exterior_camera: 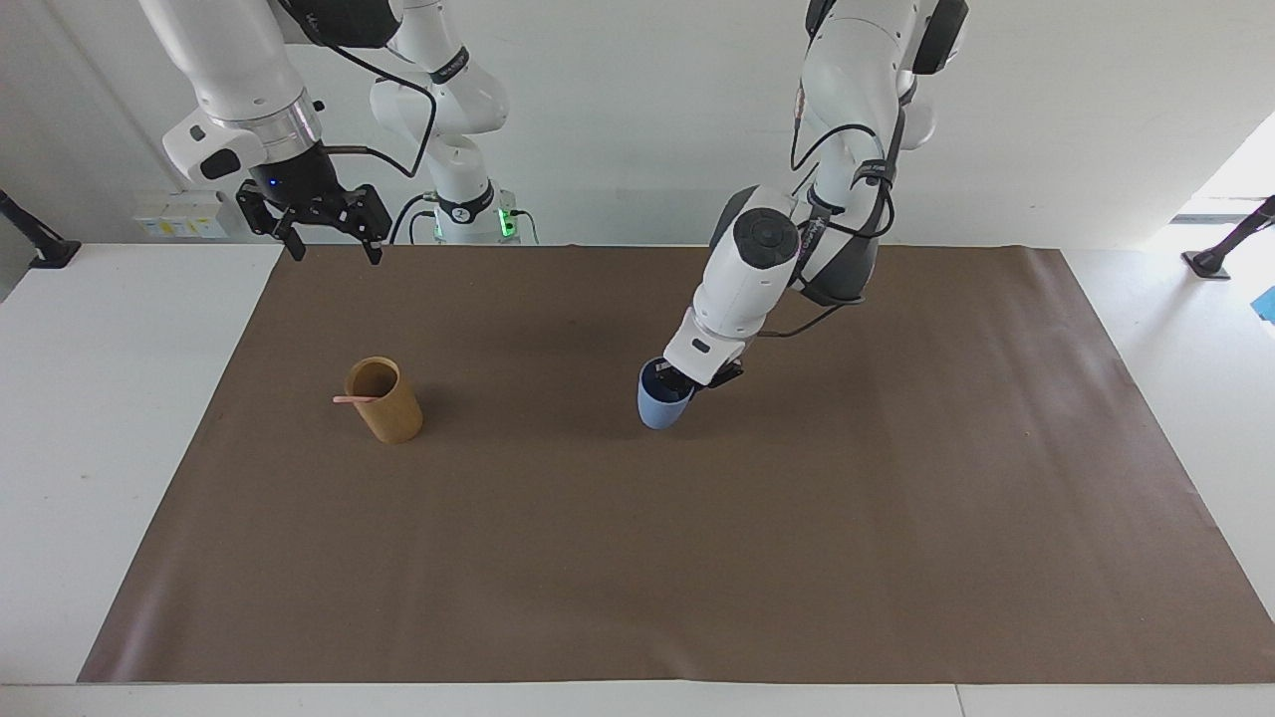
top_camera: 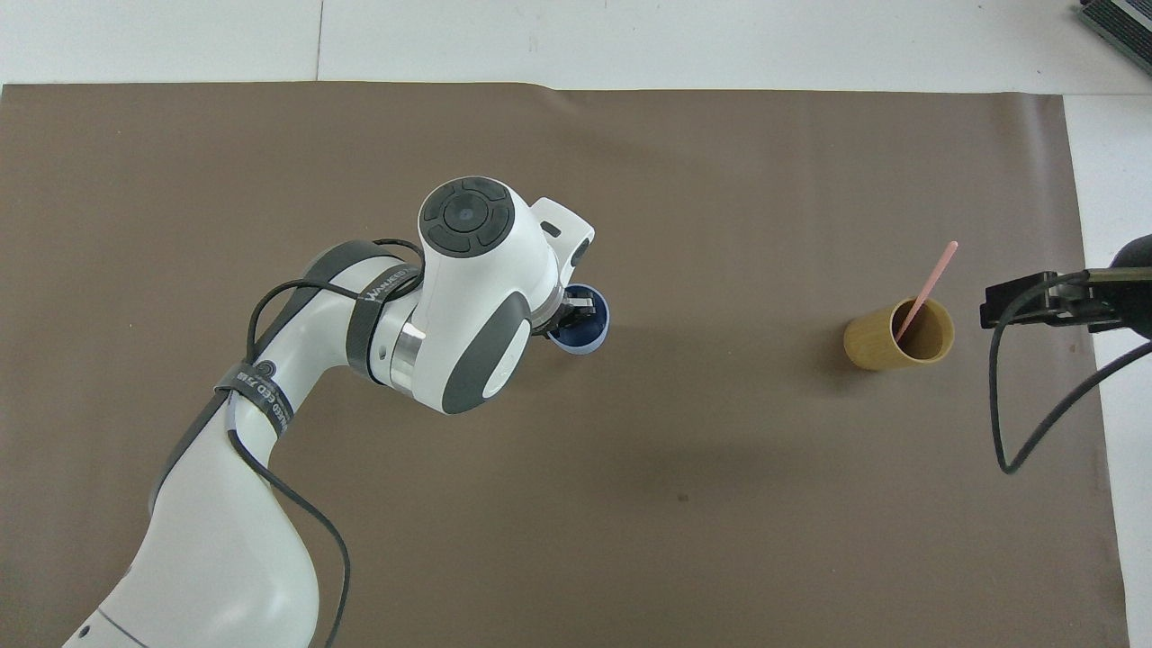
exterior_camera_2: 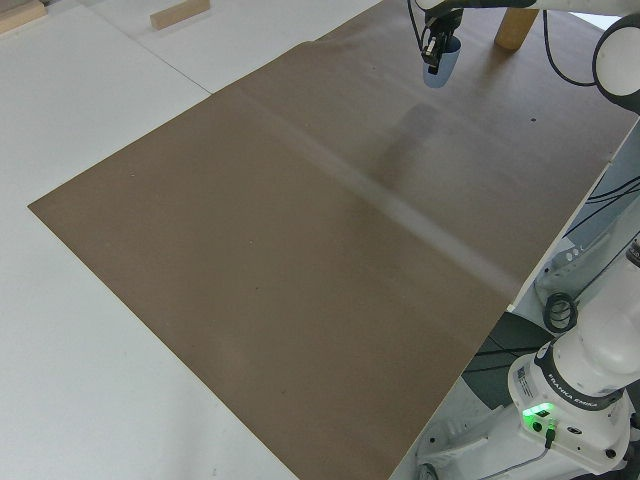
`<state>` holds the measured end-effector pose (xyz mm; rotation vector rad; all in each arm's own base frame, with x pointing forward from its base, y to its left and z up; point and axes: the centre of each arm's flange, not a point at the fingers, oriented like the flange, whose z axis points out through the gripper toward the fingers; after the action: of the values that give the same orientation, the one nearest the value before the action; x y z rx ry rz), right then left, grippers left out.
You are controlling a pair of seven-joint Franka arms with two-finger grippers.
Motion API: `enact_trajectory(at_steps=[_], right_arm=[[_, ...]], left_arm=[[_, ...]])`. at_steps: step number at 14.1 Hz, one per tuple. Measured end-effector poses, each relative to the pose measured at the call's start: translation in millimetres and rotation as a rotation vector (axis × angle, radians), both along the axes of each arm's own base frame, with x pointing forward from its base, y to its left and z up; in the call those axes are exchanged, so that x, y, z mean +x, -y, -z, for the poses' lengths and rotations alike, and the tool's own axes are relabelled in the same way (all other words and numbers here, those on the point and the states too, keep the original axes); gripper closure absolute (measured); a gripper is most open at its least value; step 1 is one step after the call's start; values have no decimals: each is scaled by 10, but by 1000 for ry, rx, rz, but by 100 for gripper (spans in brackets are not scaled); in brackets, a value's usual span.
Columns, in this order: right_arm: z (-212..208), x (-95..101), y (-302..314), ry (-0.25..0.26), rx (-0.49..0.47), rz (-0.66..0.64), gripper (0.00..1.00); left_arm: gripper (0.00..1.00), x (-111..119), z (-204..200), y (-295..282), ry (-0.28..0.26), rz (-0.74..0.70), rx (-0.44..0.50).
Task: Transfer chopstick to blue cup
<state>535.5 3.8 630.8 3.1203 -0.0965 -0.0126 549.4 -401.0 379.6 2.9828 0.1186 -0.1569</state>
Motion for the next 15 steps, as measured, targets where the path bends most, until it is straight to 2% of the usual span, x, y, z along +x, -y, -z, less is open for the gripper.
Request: enact_trajectory(at_steps=[6,7,11,14,15], right_arm=[[1,0,0,0,0,0,0],[1,0,0,0,0,0,0],[0,1,3,1,0,0,0],[-32,52,10,47,1,1,0],[-34,81,20,66,1,2,0]], left_arm=[[95,-62,149,108,-10,24,19],[89,-69,158,118,-9,27,21],[42,-58,161,102,3,36,38],[3,22,-15,27,33,35,53],[0,71,-180,-55,47,24,53]])
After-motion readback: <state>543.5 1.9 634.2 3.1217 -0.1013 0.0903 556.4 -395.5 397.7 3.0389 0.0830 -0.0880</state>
